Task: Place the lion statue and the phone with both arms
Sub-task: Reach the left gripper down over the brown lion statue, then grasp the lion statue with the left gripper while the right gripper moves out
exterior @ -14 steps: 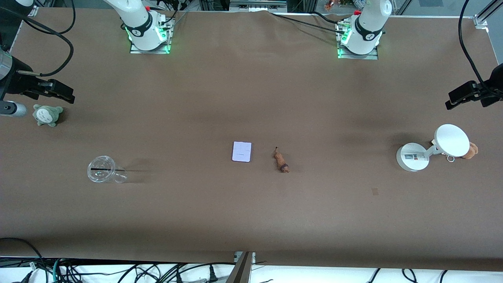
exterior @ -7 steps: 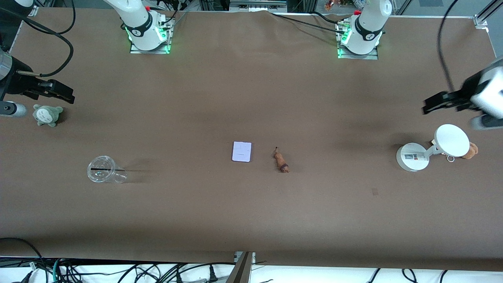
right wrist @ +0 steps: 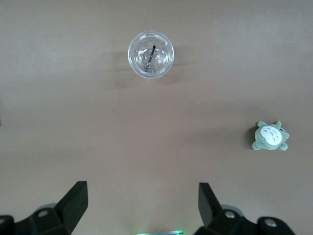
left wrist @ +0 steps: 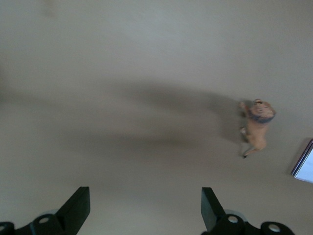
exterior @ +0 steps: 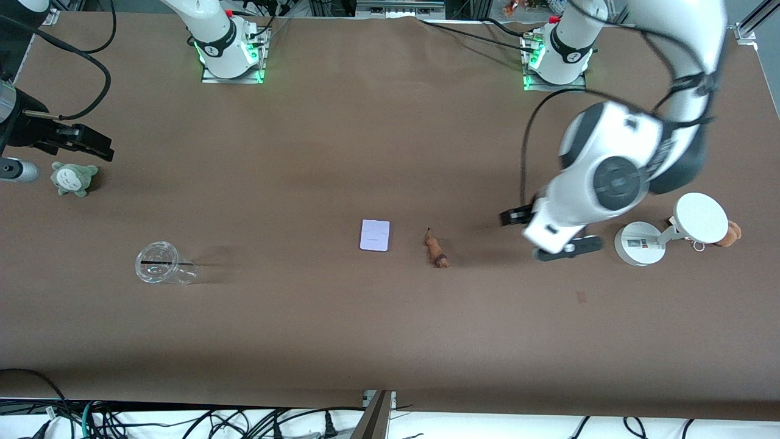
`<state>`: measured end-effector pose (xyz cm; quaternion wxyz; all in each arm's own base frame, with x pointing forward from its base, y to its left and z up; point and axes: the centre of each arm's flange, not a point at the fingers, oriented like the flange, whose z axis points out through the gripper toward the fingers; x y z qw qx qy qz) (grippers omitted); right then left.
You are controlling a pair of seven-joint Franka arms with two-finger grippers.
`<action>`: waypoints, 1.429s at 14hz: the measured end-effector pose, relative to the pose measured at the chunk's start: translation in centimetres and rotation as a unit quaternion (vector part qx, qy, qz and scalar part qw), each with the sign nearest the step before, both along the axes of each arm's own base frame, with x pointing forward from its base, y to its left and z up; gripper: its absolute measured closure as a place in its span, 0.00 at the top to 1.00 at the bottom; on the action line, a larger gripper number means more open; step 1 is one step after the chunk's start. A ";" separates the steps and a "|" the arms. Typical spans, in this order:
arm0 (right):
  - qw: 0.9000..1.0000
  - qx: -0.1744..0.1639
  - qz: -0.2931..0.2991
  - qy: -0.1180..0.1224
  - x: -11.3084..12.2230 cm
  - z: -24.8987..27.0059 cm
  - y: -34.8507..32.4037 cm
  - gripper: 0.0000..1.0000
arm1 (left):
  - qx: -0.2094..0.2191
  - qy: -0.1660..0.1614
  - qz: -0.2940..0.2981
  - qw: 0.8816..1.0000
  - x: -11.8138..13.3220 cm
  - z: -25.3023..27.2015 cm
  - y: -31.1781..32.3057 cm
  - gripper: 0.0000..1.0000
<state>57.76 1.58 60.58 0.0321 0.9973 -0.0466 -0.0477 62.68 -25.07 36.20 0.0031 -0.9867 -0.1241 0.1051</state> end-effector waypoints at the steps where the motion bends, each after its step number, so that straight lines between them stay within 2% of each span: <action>1: 1.000 0.000 0.000 0.000 0.0 0.0 0.0 1.00 | -0.001 -0.003 0.011 1.000 -0.1 -1.9 -2.1 1.00; 8: 1.000 0.005 -0.007 0.000 0.0 0.0 -0.6 1.00 | -0.031 -0.055 0.106 0.992 -0.9 -7.1 -12.6 1.00; 14: 1.000 0.010 -0.014 0.005 0.3 -0.6 -1.4 1.00 | -0.045 -0.069 0.120 0.989 -0.8 -11.9 -14.1 1.00; 18: 0.999 0.014 -0.017 0.028 1.4 -3.2 -1.4 1.00 | -0.039 -0.063 0.127 0.989 -0.6 -14.7 -13.6 1.00; 20: 0.999 0.016 -0.018 0.043 2.1 -5.0 -1.3 1.00 | -0.028 -0.067 0.123 0.990 -0.4 -15.4 -13.1 0.84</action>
